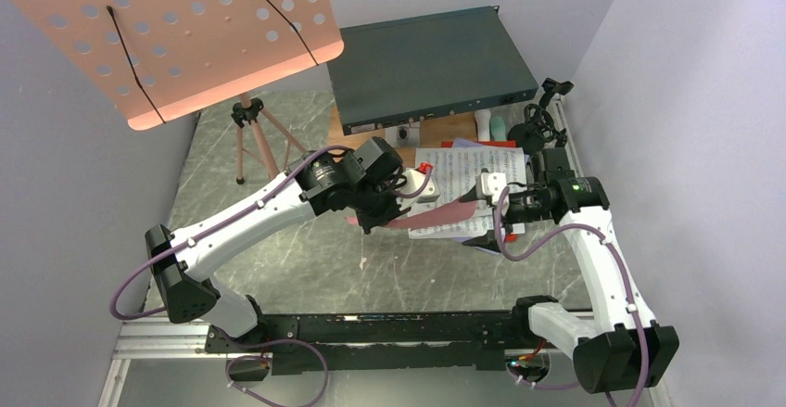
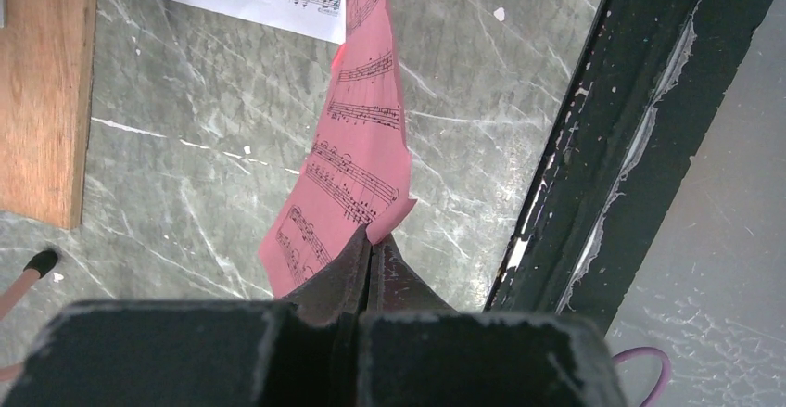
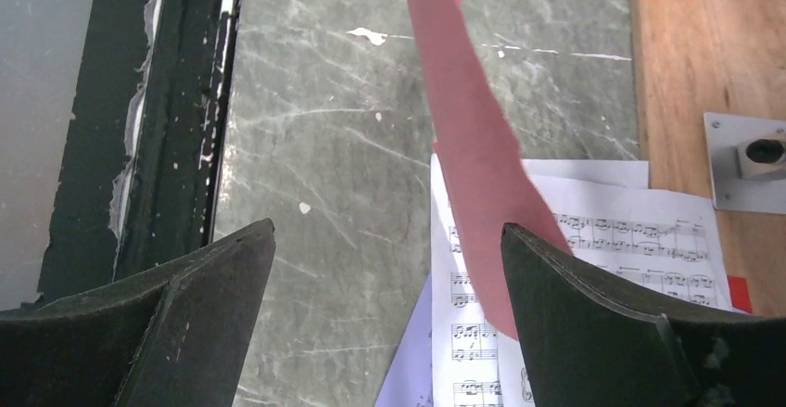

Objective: Pack up the instrument practice props
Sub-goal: Pick up the sheet music from the music stand.

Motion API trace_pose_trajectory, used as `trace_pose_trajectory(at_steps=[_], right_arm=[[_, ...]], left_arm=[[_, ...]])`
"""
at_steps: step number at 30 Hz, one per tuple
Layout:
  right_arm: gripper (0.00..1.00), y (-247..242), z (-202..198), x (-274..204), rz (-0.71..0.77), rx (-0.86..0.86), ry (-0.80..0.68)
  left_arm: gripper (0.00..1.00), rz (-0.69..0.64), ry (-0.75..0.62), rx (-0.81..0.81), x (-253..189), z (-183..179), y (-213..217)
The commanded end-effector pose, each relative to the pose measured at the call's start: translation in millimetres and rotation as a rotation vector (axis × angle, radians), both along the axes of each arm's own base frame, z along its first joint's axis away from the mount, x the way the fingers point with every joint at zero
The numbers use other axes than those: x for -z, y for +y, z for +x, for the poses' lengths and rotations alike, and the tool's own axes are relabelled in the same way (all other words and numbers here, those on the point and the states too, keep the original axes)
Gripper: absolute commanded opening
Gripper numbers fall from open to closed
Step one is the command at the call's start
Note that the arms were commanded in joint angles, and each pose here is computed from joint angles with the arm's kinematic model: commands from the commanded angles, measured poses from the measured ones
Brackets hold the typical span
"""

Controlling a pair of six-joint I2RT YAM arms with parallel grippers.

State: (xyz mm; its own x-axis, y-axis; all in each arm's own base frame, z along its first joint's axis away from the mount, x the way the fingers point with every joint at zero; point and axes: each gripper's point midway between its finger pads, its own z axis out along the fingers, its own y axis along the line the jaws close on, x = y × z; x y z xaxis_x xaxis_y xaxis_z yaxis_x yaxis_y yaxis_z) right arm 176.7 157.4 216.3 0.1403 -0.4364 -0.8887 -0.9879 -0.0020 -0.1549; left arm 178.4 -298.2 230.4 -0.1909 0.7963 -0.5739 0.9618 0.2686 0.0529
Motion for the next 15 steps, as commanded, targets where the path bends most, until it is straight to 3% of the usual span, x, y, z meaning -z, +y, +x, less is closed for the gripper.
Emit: trace_pose_trajectory(at_steps=[1,9,15], right_arm=[[0.94,3,12,-1,-0.055,0.004,-0.068],[0.95,11,14,-34,-0.051,-0.047,-0.108],[0.95,15,26,-25,-0.098,-0.035,-0.113]], left_arm=[[0.00,-0.016,-0.034,0.020,-13,0,-1],[0.00,-0.025,-0.037,0.020,-13,-2,1],[0.00,-0.025,-0.031,0.020,-12,-5,2]])
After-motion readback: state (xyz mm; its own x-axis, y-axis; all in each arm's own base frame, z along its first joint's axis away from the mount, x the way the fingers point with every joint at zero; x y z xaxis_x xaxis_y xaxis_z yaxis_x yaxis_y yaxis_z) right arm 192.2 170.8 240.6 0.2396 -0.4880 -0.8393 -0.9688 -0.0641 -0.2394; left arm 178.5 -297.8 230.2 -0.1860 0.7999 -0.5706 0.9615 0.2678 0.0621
